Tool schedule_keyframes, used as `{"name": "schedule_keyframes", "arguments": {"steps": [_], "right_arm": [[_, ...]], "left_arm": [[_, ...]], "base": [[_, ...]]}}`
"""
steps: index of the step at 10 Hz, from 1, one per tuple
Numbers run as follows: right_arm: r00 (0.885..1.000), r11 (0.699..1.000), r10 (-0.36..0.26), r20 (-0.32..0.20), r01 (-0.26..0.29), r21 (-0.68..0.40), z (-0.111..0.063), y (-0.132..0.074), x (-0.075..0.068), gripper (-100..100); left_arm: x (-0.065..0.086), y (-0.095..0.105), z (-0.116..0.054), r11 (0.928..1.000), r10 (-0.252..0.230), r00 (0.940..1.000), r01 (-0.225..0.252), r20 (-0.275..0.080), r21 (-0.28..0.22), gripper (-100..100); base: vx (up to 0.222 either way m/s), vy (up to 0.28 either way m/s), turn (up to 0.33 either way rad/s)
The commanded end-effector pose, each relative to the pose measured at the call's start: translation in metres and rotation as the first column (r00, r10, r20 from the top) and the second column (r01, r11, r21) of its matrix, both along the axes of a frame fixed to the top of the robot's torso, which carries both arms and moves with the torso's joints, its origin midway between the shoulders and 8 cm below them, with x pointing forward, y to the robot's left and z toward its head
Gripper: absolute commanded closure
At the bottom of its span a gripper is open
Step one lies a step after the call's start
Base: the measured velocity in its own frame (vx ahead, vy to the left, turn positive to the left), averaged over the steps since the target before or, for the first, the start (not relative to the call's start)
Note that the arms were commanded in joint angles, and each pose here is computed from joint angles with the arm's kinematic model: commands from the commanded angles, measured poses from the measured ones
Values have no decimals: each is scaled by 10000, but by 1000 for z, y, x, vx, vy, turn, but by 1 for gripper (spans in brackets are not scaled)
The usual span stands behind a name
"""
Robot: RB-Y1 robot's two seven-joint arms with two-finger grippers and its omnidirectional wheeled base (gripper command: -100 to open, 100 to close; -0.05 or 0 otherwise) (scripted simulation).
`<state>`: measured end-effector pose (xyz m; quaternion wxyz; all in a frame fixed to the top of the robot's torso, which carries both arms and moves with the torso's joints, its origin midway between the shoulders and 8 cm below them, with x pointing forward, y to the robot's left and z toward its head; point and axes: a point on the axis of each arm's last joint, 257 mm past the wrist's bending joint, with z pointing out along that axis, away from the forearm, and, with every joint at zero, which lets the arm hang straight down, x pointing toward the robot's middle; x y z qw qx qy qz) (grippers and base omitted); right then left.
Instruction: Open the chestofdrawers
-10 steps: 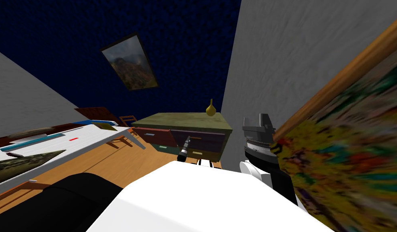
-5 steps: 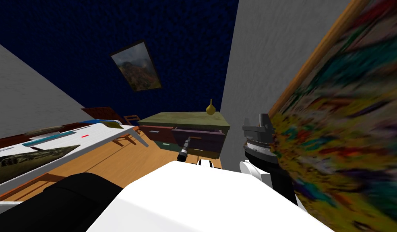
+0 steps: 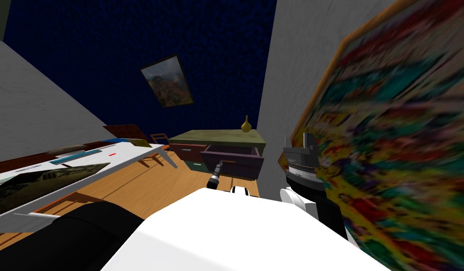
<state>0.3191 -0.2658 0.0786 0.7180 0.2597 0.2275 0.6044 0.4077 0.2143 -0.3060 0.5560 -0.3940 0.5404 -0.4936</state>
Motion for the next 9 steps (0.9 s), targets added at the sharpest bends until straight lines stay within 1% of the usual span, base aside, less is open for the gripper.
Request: {"name": "schedule_keyframes", "arguments": {"steps": [1,2,9], "right_arm": [[10000,10000,0,1,0,0,0,0,0,0],[10000,10000,-1,-1,1,-1,0,0,0,0],[10000,10000,-1,-1,1,-1,0,0,0,0]], "left_arm": [[-1,-1,0,10000,-15,10000,15,-33,1,100],[0,-1,4,10000,-15,10000,15,-70,3,-100],[9,3,43,10000,42,10000,-42,-71,38,-100]], "base": [[-104,8,-4],[-31,-3,-8],[-8,-2,-7]]}}
